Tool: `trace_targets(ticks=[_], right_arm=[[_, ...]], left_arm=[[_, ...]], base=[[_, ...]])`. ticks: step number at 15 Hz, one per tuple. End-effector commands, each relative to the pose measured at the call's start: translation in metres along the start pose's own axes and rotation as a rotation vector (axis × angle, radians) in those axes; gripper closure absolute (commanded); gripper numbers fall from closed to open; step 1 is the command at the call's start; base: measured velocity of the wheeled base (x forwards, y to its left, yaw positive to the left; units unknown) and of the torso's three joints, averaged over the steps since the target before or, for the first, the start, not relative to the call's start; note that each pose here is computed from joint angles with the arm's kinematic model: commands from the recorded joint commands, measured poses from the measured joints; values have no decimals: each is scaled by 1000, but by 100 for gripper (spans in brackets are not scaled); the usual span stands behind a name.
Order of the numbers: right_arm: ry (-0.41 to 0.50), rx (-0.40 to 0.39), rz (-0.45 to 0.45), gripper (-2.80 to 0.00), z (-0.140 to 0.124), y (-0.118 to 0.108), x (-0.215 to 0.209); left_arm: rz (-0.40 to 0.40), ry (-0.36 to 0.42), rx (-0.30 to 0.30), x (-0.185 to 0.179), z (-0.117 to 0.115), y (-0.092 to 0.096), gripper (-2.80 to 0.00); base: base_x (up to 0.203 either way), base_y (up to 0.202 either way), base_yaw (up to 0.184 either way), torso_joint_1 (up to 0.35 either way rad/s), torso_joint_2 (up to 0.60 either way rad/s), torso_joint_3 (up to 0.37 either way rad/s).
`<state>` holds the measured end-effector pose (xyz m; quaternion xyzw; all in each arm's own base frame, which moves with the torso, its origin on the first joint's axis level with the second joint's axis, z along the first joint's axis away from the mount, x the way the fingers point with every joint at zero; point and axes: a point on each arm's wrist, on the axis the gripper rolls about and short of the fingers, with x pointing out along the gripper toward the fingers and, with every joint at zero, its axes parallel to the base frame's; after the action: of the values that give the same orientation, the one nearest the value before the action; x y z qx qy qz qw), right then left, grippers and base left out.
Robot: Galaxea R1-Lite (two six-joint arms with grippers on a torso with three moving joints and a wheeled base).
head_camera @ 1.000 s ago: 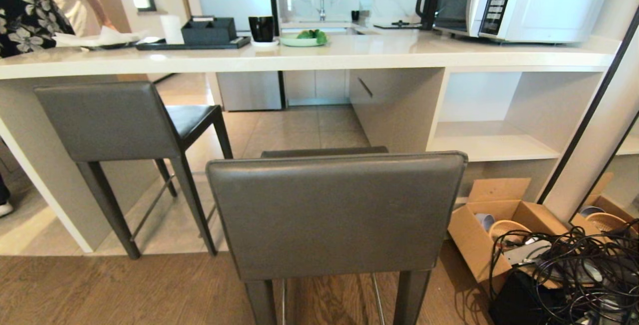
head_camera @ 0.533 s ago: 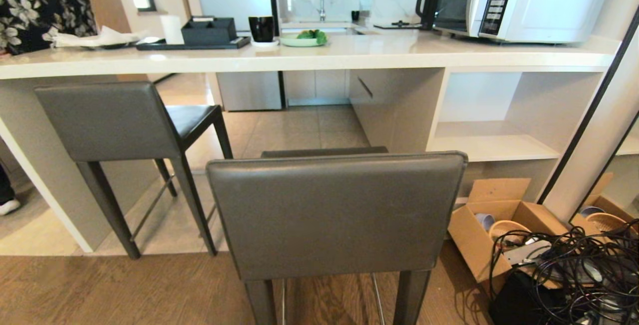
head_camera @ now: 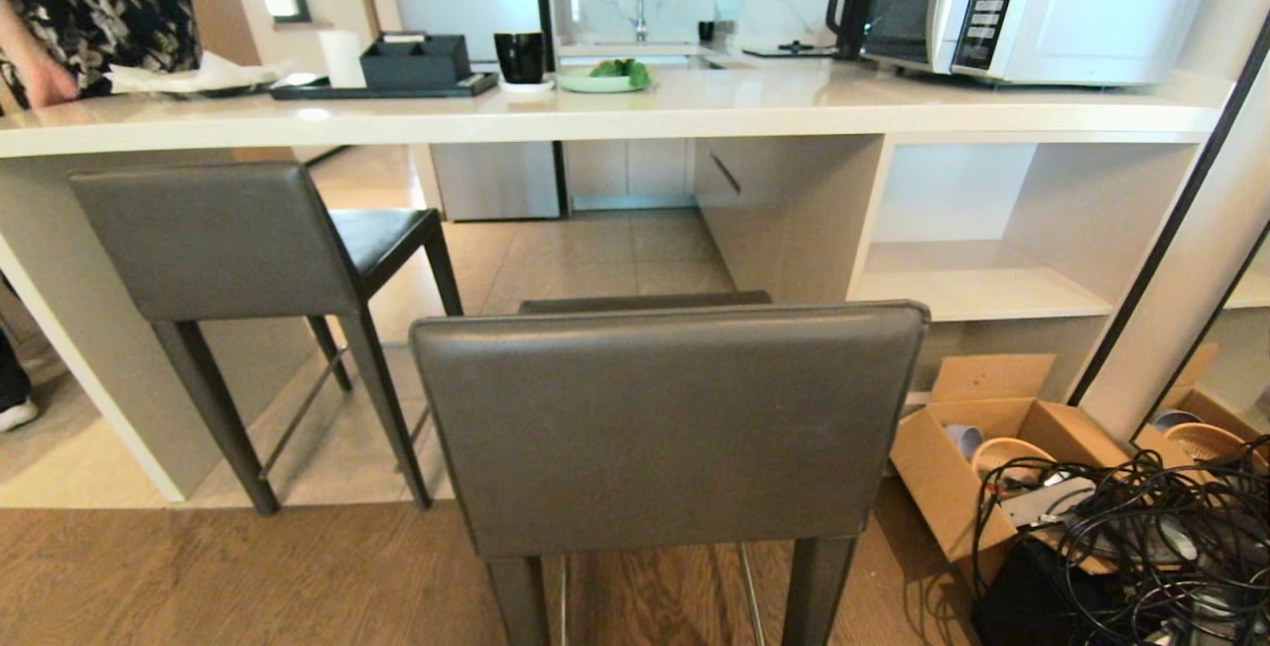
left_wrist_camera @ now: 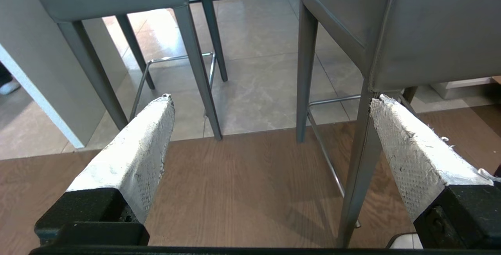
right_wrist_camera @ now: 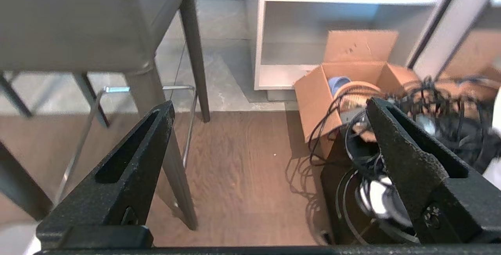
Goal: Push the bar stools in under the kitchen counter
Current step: Pull the gray chair out from under the dining table
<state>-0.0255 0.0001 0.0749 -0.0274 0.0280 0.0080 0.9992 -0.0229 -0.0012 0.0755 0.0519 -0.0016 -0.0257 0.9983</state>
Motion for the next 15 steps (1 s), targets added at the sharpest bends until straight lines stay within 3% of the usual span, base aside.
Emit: trace_targets(ticks=[1,4,9,15], right_arm=[[3,20,-7,-280,0,0,0],[3,-34,1,-280,-1,0,0],[3,-32,1,-280,-1,0,0],[2,-32,1,-280,-1,0,0]], left_arm=[[0,3,0,0,0,0,-280],[0,2,-3,0,0,0,-280],[2,1,-4,0,0,0,-280],[2,1,-12,0,0,0,-280]], base=[[0,0,0,0,0,0],[0,0,0,0,0,0],[0,0,0,0,0,0],[-139,0,-2,1,0,1]])
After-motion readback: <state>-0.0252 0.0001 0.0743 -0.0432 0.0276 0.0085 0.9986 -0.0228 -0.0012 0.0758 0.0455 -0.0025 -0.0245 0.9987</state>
